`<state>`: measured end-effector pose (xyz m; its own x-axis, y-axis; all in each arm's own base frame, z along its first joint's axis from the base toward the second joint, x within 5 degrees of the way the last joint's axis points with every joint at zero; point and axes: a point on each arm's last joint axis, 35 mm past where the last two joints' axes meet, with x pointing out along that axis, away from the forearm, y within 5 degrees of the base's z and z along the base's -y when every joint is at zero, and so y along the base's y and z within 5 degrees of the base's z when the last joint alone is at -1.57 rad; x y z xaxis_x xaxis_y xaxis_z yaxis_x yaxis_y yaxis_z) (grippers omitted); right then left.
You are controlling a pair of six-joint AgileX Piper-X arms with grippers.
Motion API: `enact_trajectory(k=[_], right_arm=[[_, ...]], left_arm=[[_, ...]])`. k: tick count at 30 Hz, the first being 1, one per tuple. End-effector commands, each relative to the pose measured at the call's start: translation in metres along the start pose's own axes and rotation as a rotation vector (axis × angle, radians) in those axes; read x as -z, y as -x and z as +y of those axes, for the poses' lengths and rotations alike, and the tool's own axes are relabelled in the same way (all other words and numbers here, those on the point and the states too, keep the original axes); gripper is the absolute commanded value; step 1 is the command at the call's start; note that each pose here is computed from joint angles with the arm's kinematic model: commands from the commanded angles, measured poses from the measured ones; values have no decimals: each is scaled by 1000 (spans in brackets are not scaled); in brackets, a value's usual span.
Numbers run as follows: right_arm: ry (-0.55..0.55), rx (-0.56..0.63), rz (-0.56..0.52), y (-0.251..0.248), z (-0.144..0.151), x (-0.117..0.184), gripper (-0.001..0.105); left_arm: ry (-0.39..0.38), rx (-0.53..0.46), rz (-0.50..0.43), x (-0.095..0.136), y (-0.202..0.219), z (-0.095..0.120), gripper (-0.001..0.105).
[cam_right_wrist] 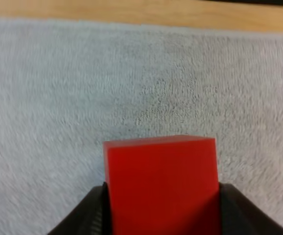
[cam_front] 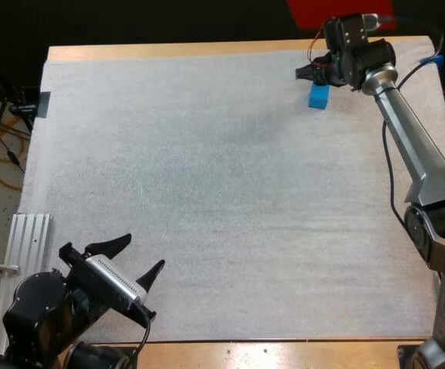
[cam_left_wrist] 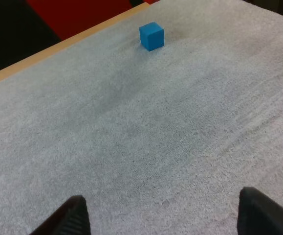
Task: Stack red cube on blue cube
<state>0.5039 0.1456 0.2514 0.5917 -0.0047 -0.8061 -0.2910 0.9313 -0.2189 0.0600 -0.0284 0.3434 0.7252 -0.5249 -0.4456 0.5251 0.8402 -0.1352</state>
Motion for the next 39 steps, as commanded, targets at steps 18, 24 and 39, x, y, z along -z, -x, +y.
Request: enact_trajectory(k=[18, 24, 39], right_arm=[[-112, -7, 101, -44, 11, 20, 37], [-81, -29, 102, -49, 13, 22, 37], [-64, -60, 53, -49, 15, 16, 56]], left_arm=[[8, -2, -2, -1, 0, 0, 63], [8, -2, -2, -1, 0, 0, 63], [8, -2, -2, -1, 0, 0, 63]])
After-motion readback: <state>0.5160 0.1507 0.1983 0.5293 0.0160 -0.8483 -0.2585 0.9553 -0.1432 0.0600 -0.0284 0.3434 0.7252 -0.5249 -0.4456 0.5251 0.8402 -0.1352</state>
